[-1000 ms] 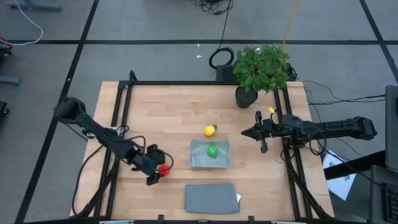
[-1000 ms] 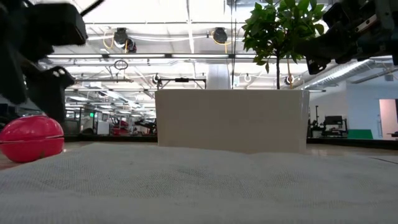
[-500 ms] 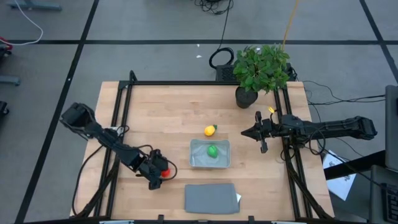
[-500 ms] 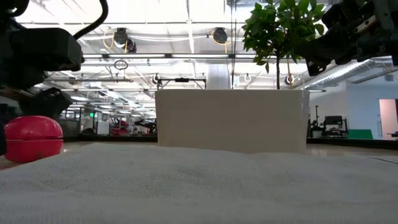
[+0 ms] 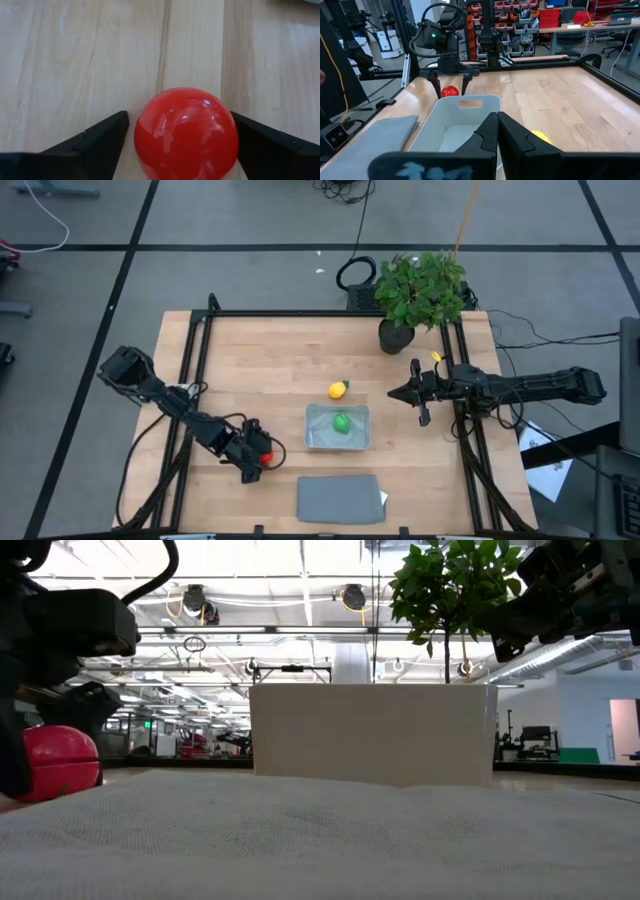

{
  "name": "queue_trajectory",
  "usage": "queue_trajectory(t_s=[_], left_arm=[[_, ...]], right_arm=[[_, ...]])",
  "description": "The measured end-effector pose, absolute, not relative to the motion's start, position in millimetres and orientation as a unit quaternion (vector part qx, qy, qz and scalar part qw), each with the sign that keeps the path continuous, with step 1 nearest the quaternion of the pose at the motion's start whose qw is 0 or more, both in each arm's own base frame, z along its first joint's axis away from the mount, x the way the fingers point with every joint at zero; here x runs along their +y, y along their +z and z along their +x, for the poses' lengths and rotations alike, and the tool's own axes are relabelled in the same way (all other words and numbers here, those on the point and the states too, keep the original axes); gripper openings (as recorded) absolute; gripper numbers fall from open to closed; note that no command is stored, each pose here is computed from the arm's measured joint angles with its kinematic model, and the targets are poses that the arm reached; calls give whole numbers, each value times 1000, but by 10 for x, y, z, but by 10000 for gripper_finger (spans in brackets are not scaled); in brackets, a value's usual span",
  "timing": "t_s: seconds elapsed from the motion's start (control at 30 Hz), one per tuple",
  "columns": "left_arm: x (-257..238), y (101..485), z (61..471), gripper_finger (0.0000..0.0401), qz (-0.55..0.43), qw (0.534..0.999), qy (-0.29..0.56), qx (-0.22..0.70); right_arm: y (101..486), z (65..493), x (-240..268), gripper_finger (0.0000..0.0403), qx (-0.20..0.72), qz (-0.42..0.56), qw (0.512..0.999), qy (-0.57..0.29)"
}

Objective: Pick and placing Produce into tupperware
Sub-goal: Put the tomato into the gray bin

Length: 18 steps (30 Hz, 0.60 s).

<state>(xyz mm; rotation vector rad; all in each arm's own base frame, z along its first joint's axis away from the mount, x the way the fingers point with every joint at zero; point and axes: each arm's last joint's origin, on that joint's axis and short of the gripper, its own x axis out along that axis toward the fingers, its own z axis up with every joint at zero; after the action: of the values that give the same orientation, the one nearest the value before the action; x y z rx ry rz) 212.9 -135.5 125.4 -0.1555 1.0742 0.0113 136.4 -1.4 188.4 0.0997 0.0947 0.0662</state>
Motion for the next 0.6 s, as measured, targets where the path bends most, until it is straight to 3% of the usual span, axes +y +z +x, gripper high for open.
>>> queue_trajectory(t_s=[0.33,0.6], left_arm=[[-1353,1254,2126,244,-71,856,5,512],[-1345,1262,2123,273,-49,856,-16,515]], right_arm=[[1884,1364,-14,0,47,50,997,33],[1884,1364,-14,0,47,50,997,33]])
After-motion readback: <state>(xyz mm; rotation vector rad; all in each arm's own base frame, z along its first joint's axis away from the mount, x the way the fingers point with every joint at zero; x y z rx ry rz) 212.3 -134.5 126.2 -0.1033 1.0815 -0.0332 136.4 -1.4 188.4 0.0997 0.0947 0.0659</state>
